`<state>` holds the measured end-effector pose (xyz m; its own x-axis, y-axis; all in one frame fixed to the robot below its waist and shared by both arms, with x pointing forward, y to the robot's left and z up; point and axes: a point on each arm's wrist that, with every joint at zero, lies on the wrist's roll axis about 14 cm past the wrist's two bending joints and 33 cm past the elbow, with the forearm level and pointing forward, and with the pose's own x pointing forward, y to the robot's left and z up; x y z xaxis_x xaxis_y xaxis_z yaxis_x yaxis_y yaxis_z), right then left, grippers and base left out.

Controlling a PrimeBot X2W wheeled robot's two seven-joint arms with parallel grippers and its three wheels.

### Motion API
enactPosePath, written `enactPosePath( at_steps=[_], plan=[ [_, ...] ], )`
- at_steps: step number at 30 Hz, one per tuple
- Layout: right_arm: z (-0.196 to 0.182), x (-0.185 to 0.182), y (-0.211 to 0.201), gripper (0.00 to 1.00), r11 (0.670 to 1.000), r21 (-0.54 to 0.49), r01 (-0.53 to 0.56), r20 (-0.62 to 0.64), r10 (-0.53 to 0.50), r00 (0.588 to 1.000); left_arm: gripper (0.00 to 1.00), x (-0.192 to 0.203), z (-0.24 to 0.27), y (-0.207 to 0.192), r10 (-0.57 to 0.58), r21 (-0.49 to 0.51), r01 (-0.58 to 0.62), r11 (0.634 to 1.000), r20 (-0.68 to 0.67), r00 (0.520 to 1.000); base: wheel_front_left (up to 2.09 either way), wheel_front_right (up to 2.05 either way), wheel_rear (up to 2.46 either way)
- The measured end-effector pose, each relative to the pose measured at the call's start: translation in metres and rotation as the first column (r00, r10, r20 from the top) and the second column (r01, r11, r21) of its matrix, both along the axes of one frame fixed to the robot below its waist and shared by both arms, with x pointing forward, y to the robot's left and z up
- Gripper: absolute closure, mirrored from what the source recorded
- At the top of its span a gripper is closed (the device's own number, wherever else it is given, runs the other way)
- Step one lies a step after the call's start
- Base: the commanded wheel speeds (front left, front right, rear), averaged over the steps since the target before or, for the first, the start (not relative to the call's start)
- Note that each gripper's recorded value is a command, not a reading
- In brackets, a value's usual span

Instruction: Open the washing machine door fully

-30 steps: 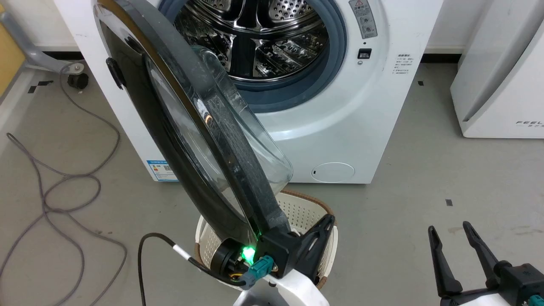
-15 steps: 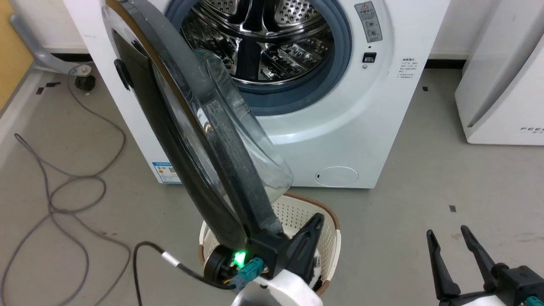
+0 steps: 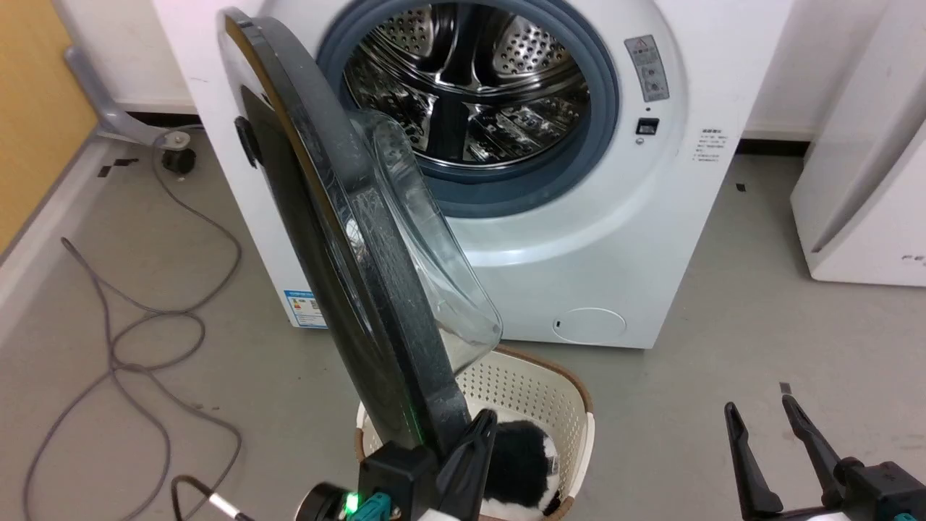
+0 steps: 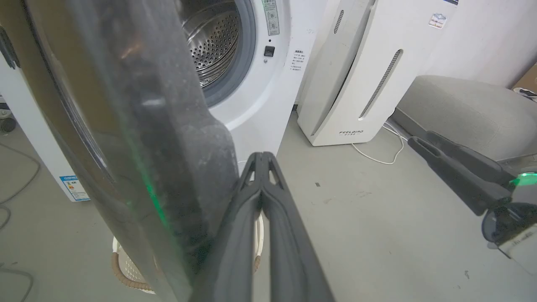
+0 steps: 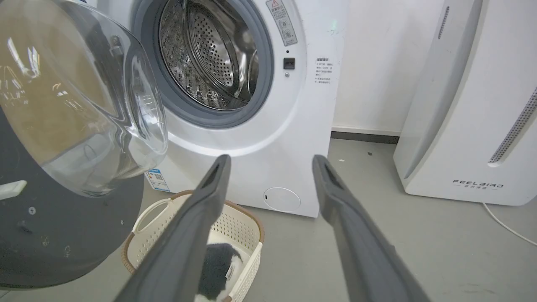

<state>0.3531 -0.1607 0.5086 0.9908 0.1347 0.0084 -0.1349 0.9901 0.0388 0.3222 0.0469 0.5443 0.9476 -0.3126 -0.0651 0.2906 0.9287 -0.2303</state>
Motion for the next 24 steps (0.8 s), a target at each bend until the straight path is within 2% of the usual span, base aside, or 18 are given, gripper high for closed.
enactPosePath(
  at_steps=[12, 19, 24],
  plan=[
    [0.001, 0.005, 0.019, 0.0, 0.998, -0.003, -0.062, 0.0, 0.062, 0.998, 1.0, -0.023, -0.004, 0.047, 0.175, 0.007, -0.175, 0.984, -0.03, 0.984, 0.0, 0.0, 0.0],
    [0.002, 0.014, 0.04, 0.0, 0.992, -0.004, -0.126, -0.002, 0.126, 0.992, 1.0, -0.029, 0.005, 0.093, 0.341, 0.011, -0.341, 0.94, 0.012, 0.94, 0.0, 0.0, 0.0],
    [0.001, 0.02, 0.055, 0.0, 0.985, -0.001, -0.171, -0.006, 0.171, 0.985, 1.0, -0.033, 0.009, 0.13, 0.458, 0.029, -0.459, 0.888, 0.044, 0.888, 0.0, 0.0, 0.0]
  ],
)
